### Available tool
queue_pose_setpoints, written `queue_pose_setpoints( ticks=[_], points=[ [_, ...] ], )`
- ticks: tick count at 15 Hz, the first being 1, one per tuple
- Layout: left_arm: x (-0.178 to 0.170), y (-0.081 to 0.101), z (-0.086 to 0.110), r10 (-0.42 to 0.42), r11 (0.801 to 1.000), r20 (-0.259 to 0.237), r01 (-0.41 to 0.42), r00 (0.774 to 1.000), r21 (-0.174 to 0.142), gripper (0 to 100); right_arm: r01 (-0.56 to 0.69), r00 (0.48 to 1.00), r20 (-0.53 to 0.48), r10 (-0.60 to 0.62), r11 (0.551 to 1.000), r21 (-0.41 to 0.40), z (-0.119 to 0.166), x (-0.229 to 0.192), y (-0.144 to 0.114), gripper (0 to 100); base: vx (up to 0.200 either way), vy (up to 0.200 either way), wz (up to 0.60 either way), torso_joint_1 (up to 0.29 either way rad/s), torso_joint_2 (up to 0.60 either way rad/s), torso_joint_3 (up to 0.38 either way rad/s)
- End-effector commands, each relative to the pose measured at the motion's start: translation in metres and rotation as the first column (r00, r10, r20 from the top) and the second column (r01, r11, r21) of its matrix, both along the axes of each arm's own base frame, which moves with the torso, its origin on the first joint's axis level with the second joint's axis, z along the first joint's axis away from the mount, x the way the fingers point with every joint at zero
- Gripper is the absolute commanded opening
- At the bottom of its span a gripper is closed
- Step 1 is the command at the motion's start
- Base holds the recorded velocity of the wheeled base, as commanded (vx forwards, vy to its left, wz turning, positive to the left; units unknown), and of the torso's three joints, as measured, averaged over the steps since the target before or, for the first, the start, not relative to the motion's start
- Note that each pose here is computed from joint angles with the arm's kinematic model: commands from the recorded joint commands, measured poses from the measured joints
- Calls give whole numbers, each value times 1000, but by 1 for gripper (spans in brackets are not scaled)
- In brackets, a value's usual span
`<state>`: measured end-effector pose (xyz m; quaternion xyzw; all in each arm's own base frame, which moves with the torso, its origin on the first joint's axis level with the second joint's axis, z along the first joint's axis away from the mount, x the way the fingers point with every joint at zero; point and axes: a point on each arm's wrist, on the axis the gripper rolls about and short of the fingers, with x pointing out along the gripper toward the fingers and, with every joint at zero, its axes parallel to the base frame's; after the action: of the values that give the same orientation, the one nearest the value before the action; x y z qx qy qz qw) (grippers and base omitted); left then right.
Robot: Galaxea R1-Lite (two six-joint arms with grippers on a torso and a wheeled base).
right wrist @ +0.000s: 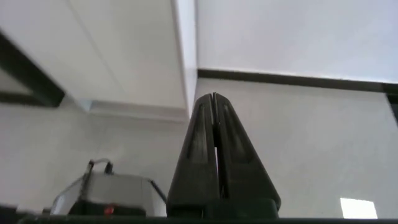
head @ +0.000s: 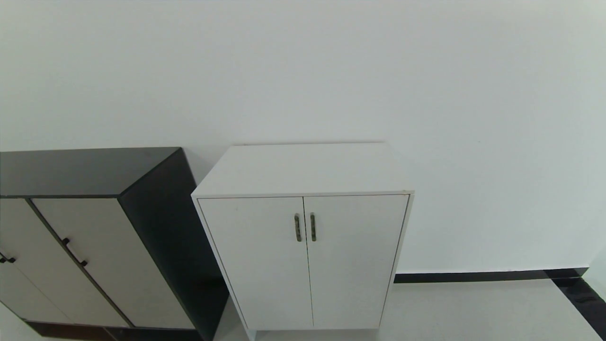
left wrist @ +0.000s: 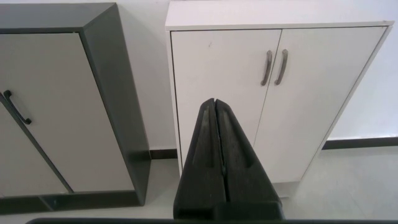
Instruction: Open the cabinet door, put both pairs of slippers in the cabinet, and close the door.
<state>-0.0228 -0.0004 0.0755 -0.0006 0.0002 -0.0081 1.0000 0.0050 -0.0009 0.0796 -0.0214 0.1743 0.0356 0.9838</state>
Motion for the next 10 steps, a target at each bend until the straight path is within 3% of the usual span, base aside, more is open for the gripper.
queue_pose_setpoints(
  ticks=[1,8,10],
  points=[
    [0,0,0,1,1000,-1,-1,1000,0,0,86,990,110,-87,996,15,0,-9,-1,0,0,0,0,0,0,0],
    [0,0,0,1,1000,-1,-1,1000,0,0,163,946,278,-167,986,39,-2,-23,0,0,0,0,0,0,0,0],
    [0,0,0,1,1000,-1,-1,1000,0,0,163,943,287,-168,986,42,-2,-23,0,0,0,0,0,0,0,0]
  ],
)
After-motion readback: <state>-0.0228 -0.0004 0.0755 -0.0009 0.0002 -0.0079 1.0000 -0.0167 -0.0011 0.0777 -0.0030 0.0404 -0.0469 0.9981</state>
